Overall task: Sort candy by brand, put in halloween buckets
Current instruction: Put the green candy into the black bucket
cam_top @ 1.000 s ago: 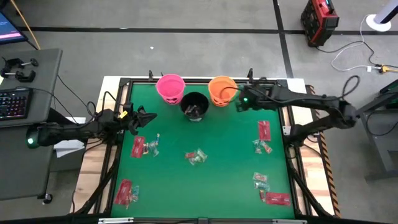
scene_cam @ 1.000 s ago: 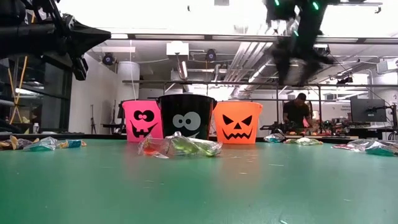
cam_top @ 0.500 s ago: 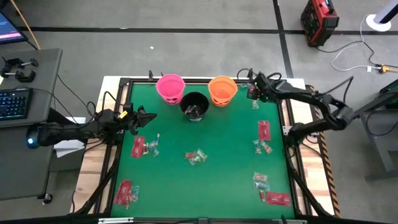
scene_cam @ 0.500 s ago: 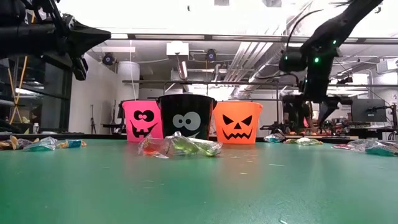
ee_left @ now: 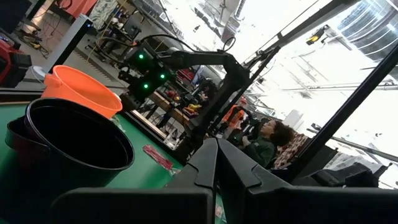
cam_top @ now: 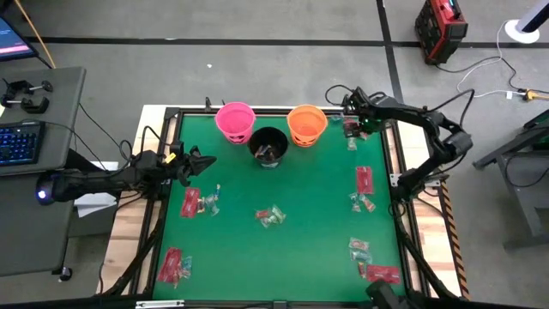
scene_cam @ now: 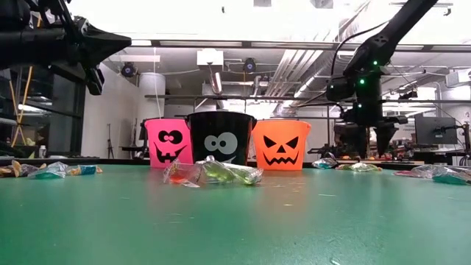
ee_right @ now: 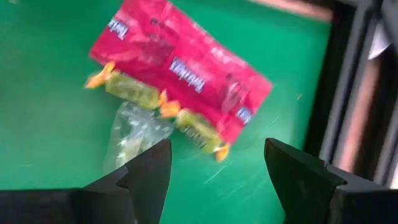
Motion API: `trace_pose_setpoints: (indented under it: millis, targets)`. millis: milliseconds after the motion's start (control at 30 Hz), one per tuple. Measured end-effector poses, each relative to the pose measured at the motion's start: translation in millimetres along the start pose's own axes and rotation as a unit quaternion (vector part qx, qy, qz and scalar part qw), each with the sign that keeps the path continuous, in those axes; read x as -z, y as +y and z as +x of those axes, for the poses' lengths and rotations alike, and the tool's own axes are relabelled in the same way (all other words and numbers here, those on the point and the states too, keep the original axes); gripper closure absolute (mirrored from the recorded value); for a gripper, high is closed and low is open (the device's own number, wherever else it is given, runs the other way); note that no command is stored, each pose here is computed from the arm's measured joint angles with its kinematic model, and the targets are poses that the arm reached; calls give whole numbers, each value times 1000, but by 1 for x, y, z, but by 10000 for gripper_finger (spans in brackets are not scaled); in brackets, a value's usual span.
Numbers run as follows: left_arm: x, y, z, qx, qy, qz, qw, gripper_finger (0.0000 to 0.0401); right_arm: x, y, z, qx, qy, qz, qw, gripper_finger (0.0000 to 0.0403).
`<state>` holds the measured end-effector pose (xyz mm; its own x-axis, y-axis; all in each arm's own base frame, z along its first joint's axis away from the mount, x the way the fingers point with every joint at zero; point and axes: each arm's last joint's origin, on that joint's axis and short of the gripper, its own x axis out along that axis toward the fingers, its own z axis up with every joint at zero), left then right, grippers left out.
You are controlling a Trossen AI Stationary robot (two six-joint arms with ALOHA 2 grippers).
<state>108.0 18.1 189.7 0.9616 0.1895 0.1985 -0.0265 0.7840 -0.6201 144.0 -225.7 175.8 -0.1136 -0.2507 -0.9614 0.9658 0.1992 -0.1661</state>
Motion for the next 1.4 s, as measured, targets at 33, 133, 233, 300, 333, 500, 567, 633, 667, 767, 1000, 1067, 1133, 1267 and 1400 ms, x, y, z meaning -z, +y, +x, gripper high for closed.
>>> trace_pose_setpoints:
  millis: [33, 133, 233, 300, 333, 500, 567, 633, 667, 767, 1000, 1067, 1133, 1267, 1400]
  targets:
    - [0, 0, 0, 0, 0, 0, 1000, 401, -3, -1, 0, 0, -1, -12, 1000, 153]
    - [0, 0, 0, 0, 0, 0, 1000, 401, -9, 0, -1, -2, 3, -49, 999, 153]
    - [0, 0, 0, 0, 0, 0, 1000, 401, -11, 2, 3, -3, 25, -91, 996, 153]
    - [0, 0, 0, 0, 0, 0, 1000, 401, -12, 4, 8, -19, 40, -114, 993, 153]
    - [0, 0, 0, 0, 0, 0, 1000, 401, -12, 6, 10, -26, 48, -119, 991, 154]
    - [0, 0, 0, 0, 0, 0, 1000, 401, -15, 13, 19, -29, 67, -132, 989, 180]
    - [0, 0, 0, 0, 0, 0, 1000, 401, -16, 14, 22, -27, 68, -117, 990, 198]
    - [0, 0, 0, 0, 0, 0, 1000, 401, -17, 15, 27, -23, 73, -102, 992, 216]
    - [0, 0, 0, 0, 0, 0, 1000, 401, -17, 15, 29, -22, 78, -99, 992, 224]
    - [0, 0, 0, 0, 0, 0, 1000, 401, -16, 16, 34, -16, 89, -90, 992, 243]
    - [0, 0, 0, 0, 0, 0, 1000, 401, -16, 17, 36, -24, 96, -99, 990, 265]
    - [0, 0, 0, 0, 0, 0, 1000, 401, -15, 16, 36, -26, 102, -111, 988, 280]
    - [0, 0, 0, 0, 0, 0, 1000, 401, -13, 16, 36, -25, 110, -117, 987, 311]
    - [0, 0, 0, 0, 0, 0, 1000, 401, -10, 13, 31, -23, 120, -130, 984, 385]
    - [0, 0, 0, 0, 0, 0, 1000, 401, -4, 6, 11, -14, 112, -132, 985, 379]
